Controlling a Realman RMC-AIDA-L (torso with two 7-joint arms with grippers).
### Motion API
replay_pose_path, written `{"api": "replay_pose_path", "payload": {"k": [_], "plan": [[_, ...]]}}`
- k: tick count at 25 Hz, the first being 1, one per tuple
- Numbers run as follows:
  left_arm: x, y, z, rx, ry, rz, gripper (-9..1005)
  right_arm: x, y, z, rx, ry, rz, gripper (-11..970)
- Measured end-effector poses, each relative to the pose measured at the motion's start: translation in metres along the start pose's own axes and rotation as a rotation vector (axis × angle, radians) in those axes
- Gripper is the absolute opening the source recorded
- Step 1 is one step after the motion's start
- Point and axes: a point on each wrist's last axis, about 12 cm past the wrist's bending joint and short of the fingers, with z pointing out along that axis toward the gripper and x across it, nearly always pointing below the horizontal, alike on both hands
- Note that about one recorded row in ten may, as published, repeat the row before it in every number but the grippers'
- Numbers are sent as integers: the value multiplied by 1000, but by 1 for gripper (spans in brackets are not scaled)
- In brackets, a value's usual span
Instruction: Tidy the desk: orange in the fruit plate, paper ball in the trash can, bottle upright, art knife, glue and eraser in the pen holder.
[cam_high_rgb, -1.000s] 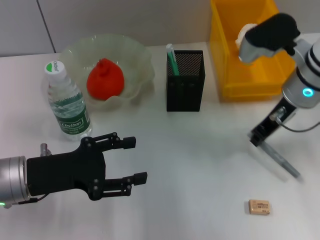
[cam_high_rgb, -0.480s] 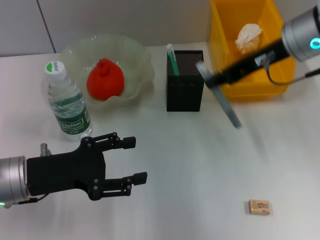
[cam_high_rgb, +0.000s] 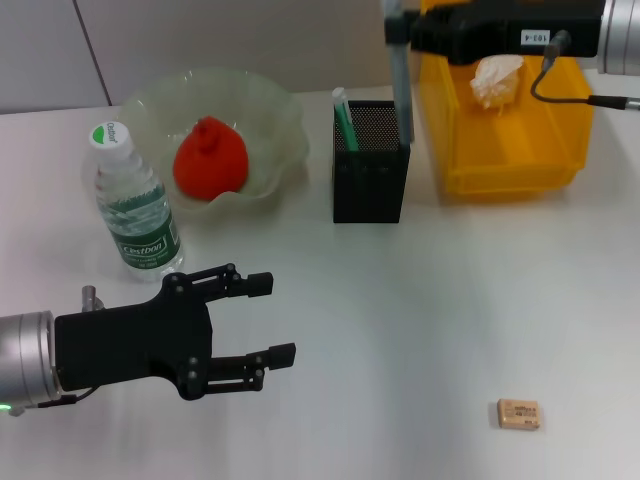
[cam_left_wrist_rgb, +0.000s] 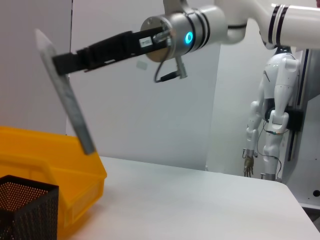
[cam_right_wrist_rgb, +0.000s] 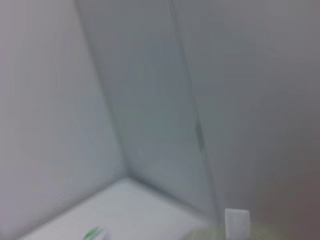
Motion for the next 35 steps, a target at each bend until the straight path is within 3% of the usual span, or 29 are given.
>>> {"api": "replay_pose_path", "payload": {"k": [3,12,35], "plan": [[1,0,0,0,0,-3,798,15,-13,3,57,-111,-11,139],[1,0,0,-2,-1,-6,798,40,-26,19,154,-165,-37,140],[3,-3,-1,3,2,-3,798,78,-19,44,158,-178,-38,137]]}}
